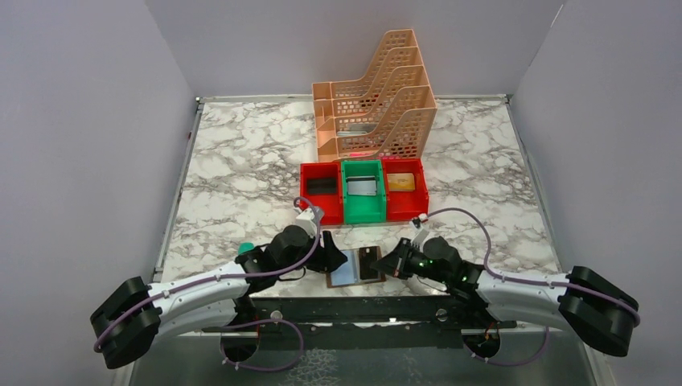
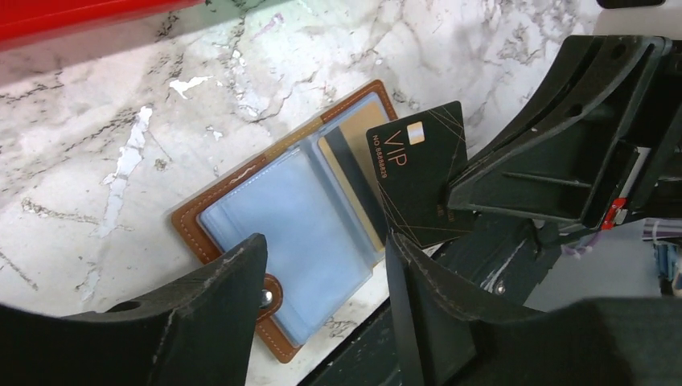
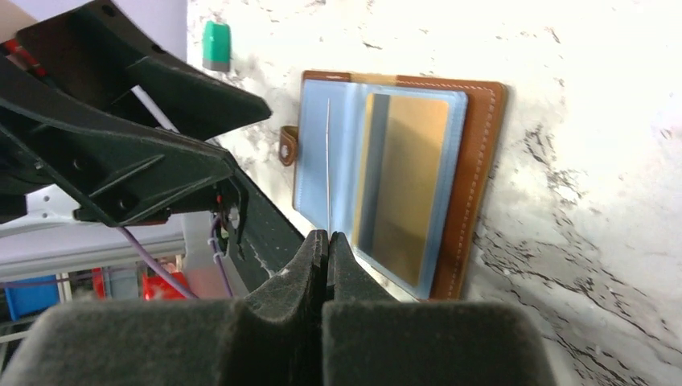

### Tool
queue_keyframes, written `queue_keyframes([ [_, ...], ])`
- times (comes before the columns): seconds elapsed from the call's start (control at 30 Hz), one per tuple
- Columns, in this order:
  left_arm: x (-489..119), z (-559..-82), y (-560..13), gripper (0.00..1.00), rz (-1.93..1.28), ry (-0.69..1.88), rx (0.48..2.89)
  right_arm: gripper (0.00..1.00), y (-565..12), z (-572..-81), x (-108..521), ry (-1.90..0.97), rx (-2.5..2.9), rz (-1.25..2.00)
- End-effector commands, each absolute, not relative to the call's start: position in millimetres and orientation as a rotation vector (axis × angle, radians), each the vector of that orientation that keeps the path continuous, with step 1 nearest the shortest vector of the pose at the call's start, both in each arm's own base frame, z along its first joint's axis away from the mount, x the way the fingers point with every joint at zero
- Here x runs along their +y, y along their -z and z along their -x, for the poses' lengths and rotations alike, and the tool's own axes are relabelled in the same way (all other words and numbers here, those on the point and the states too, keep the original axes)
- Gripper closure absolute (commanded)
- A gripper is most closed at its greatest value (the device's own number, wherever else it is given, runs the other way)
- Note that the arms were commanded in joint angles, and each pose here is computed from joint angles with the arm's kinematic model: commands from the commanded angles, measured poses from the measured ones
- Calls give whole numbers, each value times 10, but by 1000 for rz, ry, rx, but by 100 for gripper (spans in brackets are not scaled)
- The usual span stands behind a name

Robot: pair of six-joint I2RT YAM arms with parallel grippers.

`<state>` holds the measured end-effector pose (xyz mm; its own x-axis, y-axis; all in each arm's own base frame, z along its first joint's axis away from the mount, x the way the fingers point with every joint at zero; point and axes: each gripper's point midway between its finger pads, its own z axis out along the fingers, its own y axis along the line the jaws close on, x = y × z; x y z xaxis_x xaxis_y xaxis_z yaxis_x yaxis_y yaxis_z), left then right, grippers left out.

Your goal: Take the credit cards out of the card holder

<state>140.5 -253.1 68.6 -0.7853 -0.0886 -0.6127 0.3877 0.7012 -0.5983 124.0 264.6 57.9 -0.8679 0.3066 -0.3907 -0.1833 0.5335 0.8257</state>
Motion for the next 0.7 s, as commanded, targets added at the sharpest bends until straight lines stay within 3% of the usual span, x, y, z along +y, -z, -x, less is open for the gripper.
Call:
queue_keyframes([
  [0.0,-2656,-1453,-907,38,-277,1066,2180,99,-872,-1277,2710,-1385,2113,16],
  [0.23,-2932,-1396,-1133,32,-380,1255,2062,99,-998,-1229,2651,-1443,2017,38],
  [0.57,-3075,-1394,-1350,33,-449,1519,1994,99,-987,-1266,2684,-1426,2057,57],
  [0.67,-2975,-1413,-1340,35,-409,1581,1967,99,-1126,-1216,2709,-1549,1989,114],
])
